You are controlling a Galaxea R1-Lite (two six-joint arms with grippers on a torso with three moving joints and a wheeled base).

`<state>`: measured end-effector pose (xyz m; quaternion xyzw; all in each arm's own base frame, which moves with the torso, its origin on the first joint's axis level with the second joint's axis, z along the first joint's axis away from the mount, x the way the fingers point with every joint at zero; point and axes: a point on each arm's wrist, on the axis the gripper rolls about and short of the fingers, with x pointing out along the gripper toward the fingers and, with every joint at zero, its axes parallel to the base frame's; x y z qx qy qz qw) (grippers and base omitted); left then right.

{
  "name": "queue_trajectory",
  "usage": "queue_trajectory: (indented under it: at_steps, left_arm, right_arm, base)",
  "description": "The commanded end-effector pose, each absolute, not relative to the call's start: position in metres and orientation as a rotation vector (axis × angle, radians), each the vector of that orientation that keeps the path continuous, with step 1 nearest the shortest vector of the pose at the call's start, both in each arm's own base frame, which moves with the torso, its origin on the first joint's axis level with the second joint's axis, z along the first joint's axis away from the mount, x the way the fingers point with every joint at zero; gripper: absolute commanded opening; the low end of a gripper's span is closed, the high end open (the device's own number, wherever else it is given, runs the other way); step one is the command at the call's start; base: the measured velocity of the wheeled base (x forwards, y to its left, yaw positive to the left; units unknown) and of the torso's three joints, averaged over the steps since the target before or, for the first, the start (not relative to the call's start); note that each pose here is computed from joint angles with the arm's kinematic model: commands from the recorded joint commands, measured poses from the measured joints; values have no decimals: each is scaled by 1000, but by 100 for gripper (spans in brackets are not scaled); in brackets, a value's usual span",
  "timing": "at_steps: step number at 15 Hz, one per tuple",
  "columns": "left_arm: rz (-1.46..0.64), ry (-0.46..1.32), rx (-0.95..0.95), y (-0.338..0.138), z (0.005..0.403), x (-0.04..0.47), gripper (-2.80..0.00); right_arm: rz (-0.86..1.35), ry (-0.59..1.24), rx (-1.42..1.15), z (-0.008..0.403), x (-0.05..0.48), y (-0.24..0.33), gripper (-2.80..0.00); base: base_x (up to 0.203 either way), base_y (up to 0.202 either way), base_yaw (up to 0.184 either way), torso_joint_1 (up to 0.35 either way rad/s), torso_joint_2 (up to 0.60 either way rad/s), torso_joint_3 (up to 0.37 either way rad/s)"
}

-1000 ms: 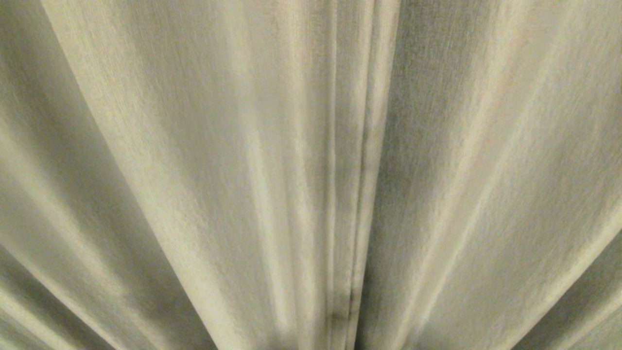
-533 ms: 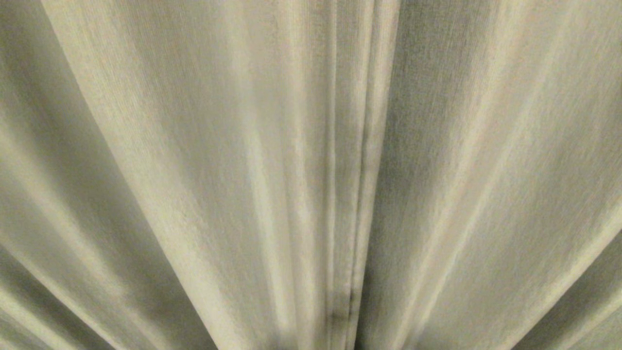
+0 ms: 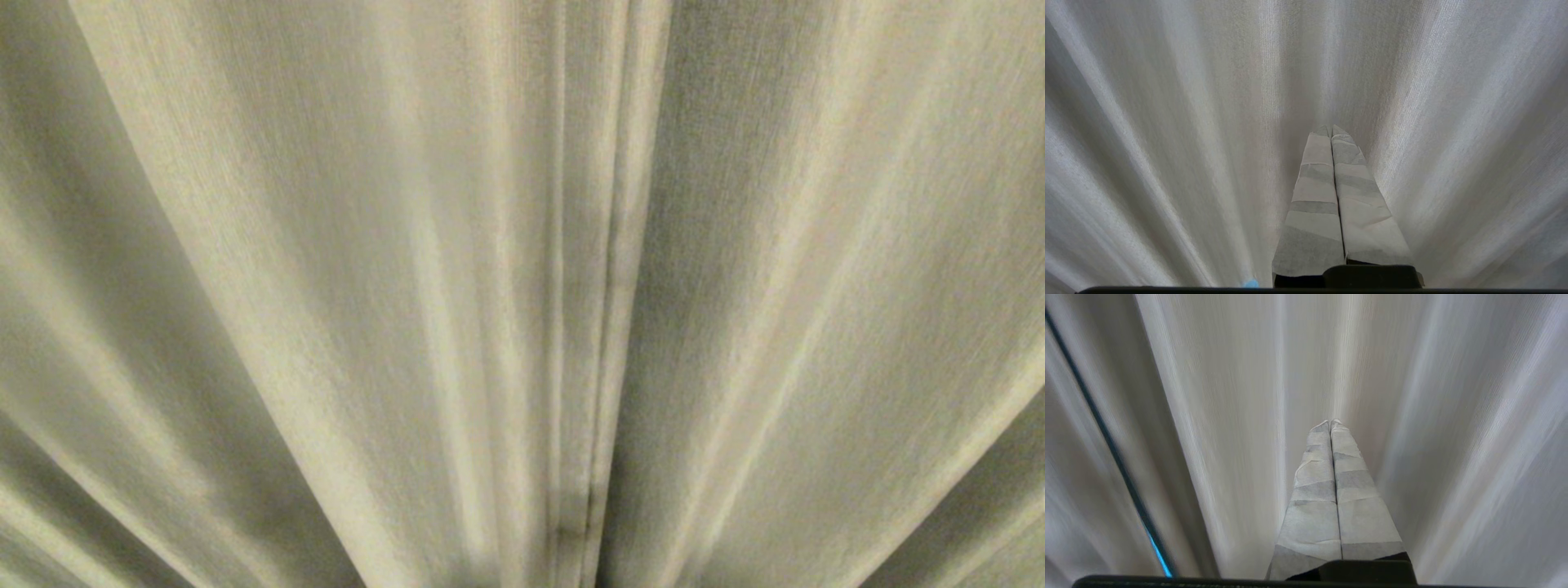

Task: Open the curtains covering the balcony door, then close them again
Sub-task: Pull the outer curtains open on both sides

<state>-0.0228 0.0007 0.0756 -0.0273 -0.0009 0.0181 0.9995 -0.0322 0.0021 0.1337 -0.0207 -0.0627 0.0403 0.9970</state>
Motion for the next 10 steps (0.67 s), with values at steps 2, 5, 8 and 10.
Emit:
queue_trajectory:
  at_steps: [2, 5, 8, 10]
  left_arm:
    - [38, -3, -55, 1, 76, -23, -280]
    - [38, -3, -55, 1, 76, -23, -280]
    - [37, -3, -55, 1, 76, -23, -280]
    - [37, -3, -55, 1, 76, -23, -280]
  right_arm:
    - [57, -132, -41, 181, -24, 3, -280]
    - [48, -179, -12, 216, -14, 4, 0]
    - [42, -211, -7, 232, -1, 4, 0]
    - [44, -235, 4, 240, 10, 2, 0]
  base:
    - [0, 0, 0, 0, 0, 0]
    - [0, 0, 0, 0, 0, 0]
    - [0, 0, 0, 0, 0, 0]
    - [0, 0, 0, 0, 0, 0]
